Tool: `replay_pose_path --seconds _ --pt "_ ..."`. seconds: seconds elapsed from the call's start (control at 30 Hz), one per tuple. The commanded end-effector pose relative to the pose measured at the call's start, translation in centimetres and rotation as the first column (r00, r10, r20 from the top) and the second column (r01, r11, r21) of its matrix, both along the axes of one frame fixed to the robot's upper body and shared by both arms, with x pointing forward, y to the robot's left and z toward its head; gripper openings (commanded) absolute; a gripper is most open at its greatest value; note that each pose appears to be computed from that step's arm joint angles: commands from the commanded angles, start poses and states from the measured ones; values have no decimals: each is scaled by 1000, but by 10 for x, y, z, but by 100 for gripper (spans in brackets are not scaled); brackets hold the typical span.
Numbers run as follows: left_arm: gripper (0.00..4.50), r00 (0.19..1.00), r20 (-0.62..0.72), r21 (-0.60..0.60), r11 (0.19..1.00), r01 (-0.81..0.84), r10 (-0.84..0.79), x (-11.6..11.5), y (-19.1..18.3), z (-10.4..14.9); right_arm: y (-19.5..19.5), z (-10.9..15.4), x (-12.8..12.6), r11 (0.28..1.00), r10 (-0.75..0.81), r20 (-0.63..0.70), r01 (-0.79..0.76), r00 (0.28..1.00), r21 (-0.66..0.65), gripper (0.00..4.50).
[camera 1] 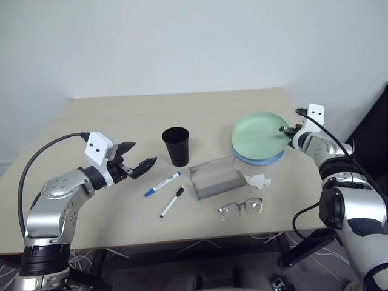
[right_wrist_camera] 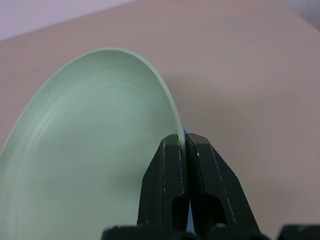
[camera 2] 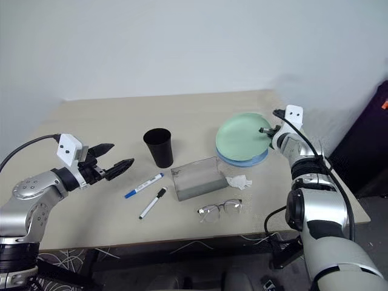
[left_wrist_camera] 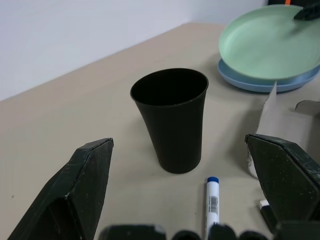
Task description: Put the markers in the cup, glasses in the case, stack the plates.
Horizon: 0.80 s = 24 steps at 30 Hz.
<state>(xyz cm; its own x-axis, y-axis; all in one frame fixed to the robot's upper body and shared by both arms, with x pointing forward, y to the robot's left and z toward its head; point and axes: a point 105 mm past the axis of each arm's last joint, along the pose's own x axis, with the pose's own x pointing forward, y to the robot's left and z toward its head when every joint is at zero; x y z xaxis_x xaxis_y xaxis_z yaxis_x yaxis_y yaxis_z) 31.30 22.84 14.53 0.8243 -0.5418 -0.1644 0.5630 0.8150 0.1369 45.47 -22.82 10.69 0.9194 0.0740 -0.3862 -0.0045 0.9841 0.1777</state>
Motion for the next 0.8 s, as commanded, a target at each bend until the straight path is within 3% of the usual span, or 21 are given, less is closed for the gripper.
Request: replay_pose_path --seconds 0.03,0.33,0.37,0.53,0.63,0.8 --pt "450 998 65 14 1000 1 -2 1 1 17 2 26 10 1000 -12 88 13 996 -18 3" --pt "450 998 68 17 1000 -3 2 1 1 18 8 18 10 1000 -20 74 20 997 4 3" --pt "450 998 68 17 1000 -3 1 1 1 18 9 18 10 1000 -18 74 17 997 7 51" --pt "450 998 68 15 1000 -1 0 2 0 18 10 32 14 997 -32 106 24 994 76 206" --pt "450 998 69 13 1000 0 0 2 0 18 8 52 17 1000 12 157 -12 988 3 310" --pt "450 997 71 12 1000 -10 9 2 2 19 22 98 13 960 272 253 -244 928 -139 310"
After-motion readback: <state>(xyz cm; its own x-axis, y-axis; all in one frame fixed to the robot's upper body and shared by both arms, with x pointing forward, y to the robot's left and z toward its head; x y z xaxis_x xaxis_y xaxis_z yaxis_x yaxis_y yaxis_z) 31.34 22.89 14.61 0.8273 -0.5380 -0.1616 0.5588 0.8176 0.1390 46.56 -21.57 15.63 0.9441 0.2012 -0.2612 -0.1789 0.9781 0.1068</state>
